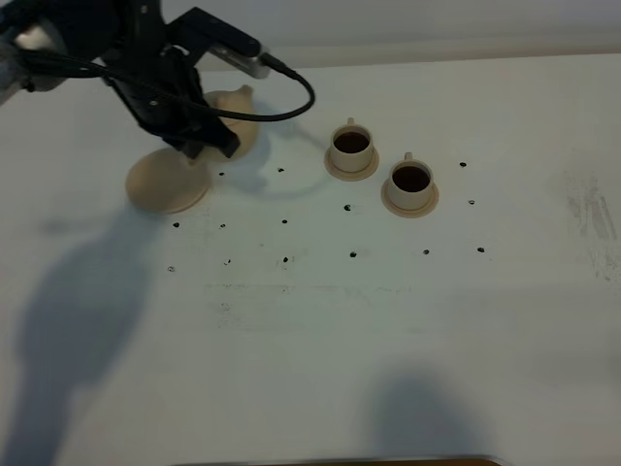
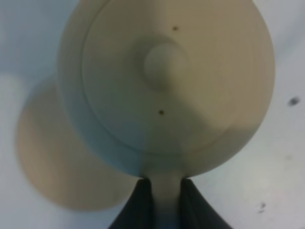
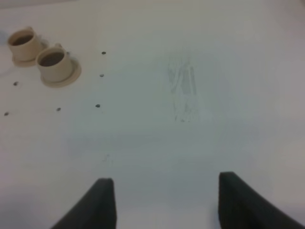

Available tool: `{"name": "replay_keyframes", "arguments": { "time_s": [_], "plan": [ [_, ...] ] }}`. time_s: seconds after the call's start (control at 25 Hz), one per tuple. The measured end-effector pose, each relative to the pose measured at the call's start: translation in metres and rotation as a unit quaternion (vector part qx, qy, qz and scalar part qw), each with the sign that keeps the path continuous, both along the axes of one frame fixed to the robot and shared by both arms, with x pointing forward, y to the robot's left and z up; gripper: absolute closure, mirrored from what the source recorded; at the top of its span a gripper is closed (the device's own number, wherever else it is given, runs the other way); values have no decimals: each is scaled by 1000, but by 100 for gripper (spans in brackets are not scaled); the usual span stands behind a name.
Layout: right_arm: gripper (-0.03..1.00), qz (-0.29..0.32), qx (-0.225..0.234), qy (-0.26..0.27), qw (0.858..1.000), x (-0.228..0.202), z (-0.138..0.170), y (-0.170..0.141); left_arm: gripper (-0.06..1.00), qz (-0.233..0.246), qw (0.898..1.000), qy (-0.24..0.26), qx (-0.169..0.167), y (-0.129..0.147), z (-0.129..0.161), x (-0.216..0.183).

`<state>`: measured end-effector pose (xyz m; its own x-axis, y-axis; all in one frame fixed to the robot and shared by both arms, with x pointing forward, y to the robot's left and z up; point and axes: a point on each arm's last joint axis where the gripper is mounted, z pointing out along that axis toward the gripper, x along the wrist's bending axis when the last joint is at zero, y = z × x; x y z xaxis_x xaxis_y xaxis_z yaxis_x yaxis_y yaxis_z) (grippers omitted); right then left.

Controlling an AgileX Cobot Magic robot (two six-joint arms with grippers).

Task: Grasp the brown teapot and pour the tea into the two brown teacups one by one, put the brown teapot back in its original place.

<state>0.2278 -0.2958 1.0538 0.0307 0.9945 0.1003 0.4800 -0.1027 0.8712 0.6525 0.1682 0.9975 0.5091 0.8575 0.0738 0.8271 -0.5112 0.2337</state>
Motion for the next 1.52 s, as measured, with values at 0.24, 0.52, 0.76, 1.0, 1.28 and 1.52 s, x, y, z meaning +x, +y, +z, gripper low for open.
{"name": "replay_keyframes", "arguments": {
  "time_s": [0.24,0.52,0.76,1.0,1.28,1.52],
  "plan": [
    [48,0,0,0,1000,0,0,0,86,44,999,7,0,41,-10,-25],
    [48,0,0,0,1000,0,0,0,86,102,995,-6,-15,82,-20,-48],
    [48,0,0,0,1000,0,0,0,86,118,993,-21,-22,91,-25,-46],
    [48,0,0,0,1000,0,0,0,86,112,993,-25,-39,88,-39,-39],
    [48,0,0,0,1000,0,0,0,86,111,993,-18,-37,87,-61,-32],
    [48,1,1,0,1000,0,0,0,86,111,993,-18,-37,86,-71,-28]
  ]
}}
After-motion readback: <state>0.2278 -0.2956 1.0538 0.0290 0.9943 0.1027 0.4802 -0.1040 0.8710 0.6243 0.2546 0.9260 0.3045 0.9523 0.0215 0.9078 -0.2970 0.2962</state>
